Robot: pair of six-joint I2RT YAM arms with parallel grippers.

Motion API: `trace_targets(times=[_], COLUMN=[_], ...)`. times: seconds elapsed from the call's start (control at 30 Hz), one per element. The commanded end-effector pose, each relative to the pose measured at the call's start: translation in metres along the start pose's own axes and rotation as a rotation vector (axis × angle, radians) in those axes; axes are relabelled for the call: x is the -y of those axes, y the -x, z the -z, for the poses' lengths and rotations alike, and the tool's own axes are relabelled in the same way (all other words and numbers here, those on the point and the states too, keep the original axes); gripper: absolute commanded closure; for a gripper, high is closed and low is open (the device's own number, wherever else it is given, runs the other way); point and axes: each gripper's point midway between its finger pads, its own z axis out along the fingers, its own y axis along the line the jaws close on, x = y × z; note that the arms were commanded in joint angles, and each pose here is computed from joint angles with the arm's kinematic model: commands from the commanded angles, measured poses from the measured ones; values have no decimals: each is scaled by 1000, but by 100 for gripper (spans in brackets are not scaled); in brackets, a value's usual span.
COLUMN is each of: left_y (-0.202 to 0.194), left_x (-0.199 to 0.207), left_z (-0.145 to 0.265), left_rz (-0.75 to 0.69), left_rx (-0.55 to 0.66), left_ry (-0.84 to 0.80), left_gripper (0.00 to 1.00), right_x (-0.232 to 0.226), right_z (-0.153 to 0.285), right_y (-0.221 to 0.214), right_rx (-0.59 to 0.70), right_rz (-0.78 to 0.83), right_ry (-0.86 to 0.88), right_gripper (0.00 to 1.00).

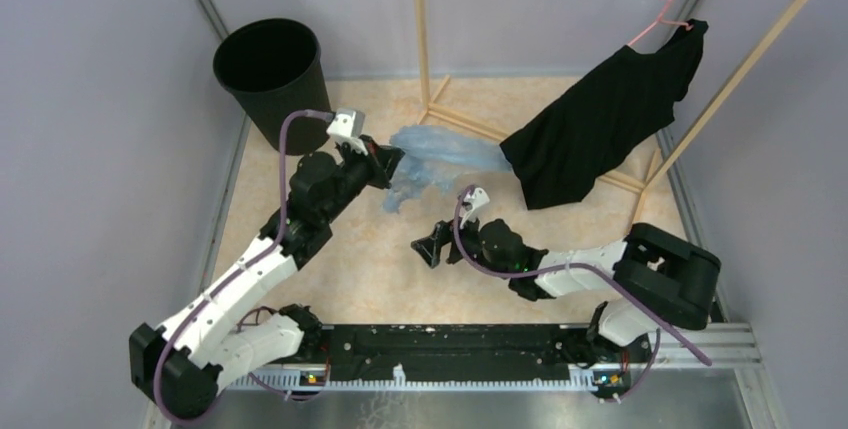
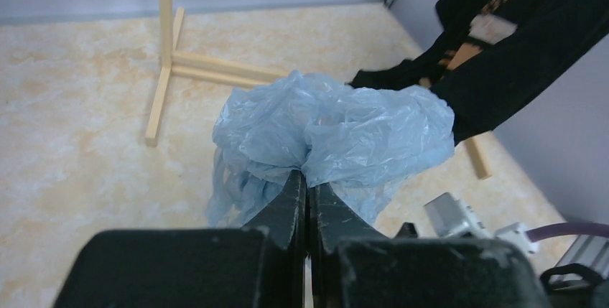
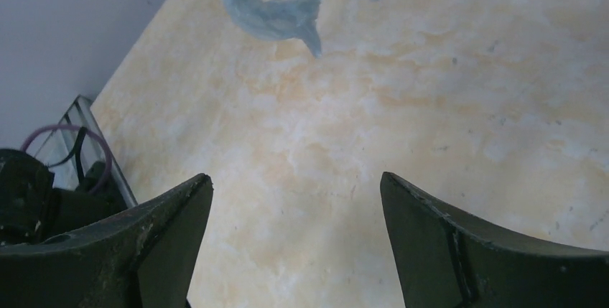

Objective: Put the trash bags into the trash bin

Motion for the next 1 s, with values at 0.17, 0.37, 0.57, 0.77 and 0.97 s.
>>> trace_targets(times=[0.17,0.37,0.57,0.77,0.97], left_y=[55,55,53,53,61], left_x=[33,35,41,40,27], left_z=[25,27,26,28,33], left_rz=[101,114,131,134,134], left_rx=[227,235,219,227,264], left_ry=[-141,-154,-191,-190,-117], left_gripper=[100,100,100,100,100], right_x=[-19,-27,-37,-24,3], right_z=[-38,-51,-69,-90,-81], right_y=[73,91,102,103,84], right_rx=[394,491,544,565,498], right_rz=[-6,74,85,56,76], right_ry=[46,57,75,-7,-115], right_gripper=[2,1,1,3,69])
